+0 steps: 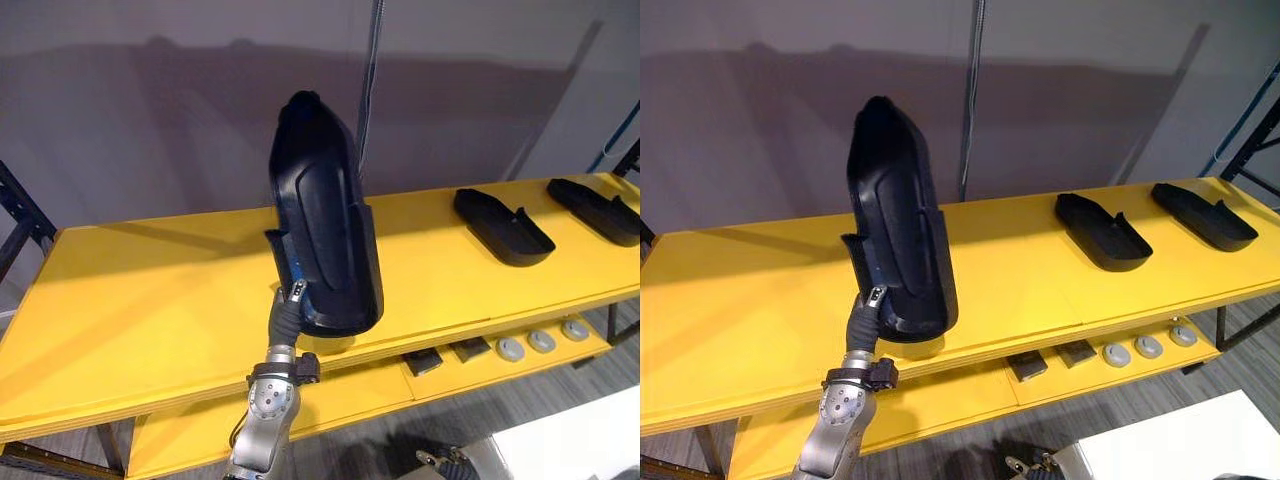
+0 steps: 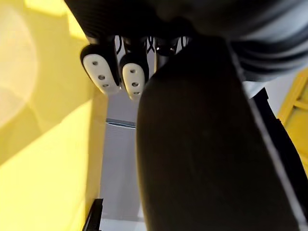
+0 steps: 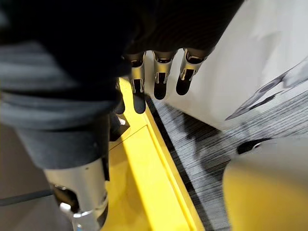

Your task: Walk over and take plastic housings, then place them on the shelf

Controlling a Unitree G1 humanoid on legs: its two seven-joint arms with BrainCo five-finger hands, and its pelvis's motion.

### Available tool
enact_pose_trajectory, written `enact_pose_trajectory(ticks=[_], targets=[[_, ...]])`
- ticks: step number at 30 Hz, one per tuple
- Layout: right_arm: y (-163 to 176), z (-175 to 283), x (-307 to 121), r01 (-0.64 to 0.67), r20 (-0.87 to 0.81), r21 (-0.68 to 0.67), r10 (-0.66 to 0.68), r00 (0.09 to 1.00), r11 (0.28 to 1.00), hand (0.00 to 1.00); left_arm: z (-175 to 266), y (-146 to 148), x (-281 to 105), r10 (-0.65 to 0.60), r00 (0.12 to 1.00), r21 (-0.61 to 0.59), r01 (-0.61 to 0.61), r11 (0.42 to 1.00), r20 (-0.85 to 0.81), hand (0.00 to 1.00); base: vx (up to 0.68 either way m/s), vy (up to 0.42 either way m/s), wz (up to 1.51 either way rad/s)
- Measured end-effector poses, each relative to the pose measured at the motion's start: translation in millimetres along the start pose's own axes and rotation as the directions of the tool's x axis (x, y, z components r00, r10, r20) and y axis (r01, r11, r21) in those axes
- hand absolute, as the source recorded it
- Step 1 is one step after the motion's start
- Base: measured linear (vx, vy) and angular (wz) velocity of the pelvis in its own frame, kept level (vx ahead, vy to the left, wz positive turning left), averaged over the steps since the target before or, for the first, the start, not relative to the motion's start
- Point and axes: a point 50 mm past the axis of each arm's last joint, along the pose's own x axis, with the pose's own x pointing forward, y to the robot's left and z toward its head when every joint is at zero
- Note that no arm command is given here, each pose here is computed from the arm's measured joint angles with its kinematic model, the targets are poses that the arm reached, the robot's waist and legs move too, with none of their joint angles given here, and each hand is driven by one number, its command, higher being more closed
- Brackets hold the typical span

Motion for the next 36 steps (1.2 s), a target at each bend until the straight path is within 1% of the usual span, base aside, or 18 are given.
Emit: enact_pose_trajectory(ticks=[3,10,17,22,30,34,36], targets=[[9,-3,-3,-0.016,-0.002,0.020,0.017,1.000,1.000,0.00,-2,4,0,0.033,0.999,0.017,-0.033,0.999,-0.014,1.00,0.03,0.054,0.01],[8,-10,-6,-0.014,-0.023,0.021,0.014,1.000,1.000,0.00,-10,15,10,0.129,0.990,0.077,-0.125,0.989,-0.056,1.00,-0.05,0.037,0.13],[9,-11,-6,-0.014,-0.030,0.021,0.015,0.999,1.000,0.00,-11,9,44,0.138,0.988,0.133,-0.129,0.983,-0.063,1.00,-0.08,-0.011,0.07],[14,-8,-2,-0.027,-0.032,0.019,0.028,0.999,0.999,0.00,-24,15,65,0.188,0.972,0.195,-0.159,0.968,-0.143,1.00,-0.01,0.003,0.01],[20,-3,0,-0.048,-0.022,0.007,0.048,0.999,0.999,0.00,-45,21,83,0.232,0.931,0.273,-0.154,0.950,-0.281,1.00,0.01,0.000,-0.03],[23,3,3,-0.056,-0.005,0.007,0.056,0.998,0.998,0.00,-46,20,91,0.237,0.921,0.289,-0.146,0.946,-0.309,1.00,0.01,0.000,-0.01],[23,5,3,-0.057,-0.002,0.007,0.057,0.998,0.998,0.00,-42,14,99,0.222,0.926,0.289,-0.132,0.948,-0.306,1.00,0.00,0.000,0.00]])
